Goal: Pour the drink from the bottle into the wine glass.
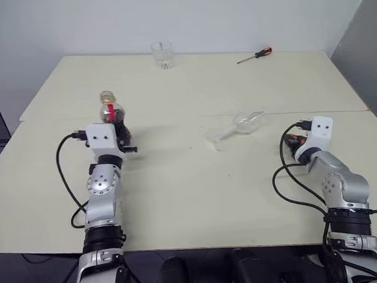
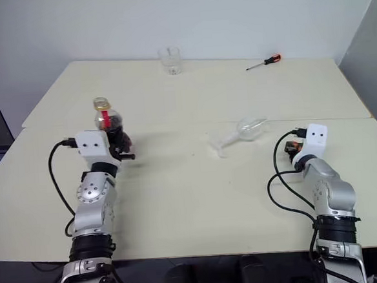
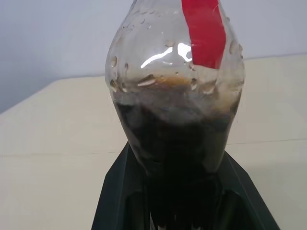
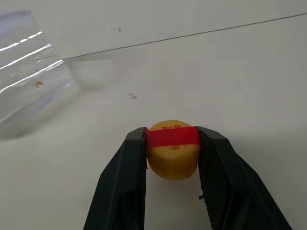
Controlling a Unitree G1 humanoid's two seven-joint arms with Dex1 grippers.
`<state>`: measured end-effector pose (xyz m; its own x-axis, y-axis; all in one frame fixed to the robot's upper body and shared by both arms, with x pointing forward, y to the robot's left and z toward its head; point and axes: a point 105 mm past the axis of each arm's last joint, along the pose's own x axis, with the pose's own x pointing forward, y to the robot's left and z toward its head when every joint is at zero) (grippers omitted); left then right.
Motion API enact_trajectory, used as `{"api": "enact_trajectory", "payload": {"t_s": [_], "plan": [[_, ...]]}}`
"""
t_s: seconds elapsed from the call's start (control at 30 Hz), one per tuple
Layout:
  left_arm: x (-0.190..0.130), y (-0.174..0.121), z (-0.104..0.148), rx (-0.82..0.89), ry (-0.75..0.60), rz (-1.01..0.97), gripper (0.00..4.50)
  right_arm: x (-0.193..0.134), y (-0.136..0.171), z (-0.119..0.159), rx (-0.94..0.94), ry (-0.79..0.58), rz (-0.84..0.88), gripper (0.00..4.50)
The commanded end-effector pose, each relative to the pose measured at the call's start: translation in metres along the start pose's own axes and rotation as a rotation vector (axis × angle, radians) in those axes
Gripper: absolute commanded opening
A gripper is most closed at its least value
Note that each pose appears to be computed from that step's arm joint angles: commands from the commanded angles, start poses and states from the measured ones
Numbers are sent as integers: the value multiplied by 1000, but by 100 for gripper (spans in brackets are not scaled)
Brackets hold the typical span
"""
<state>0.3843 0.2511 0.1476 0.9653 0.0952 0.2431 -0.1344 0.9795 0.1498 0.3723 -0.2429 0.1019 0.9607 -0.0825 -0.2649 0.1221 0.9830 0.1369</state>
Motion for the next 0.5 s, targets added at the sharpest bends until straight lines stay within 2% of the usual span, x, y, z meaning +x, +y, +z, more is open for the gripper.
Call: {"api": "enact_trajectory", "payload": {"t_s": [0.03, 0.27, 0.5], "plan": [[7, 1, 27, 25, -114, 15, 85, -3, -3, 14, -18, -53, 0, 222], [2, 0, 15, 19, -95, 44, 85, -3, 6, 18, -48, -54, 41, 449], [-6, 2, -1, 3, -51, 70, 85, -5, 13, 26, -55, -57, 88, 450]]}}
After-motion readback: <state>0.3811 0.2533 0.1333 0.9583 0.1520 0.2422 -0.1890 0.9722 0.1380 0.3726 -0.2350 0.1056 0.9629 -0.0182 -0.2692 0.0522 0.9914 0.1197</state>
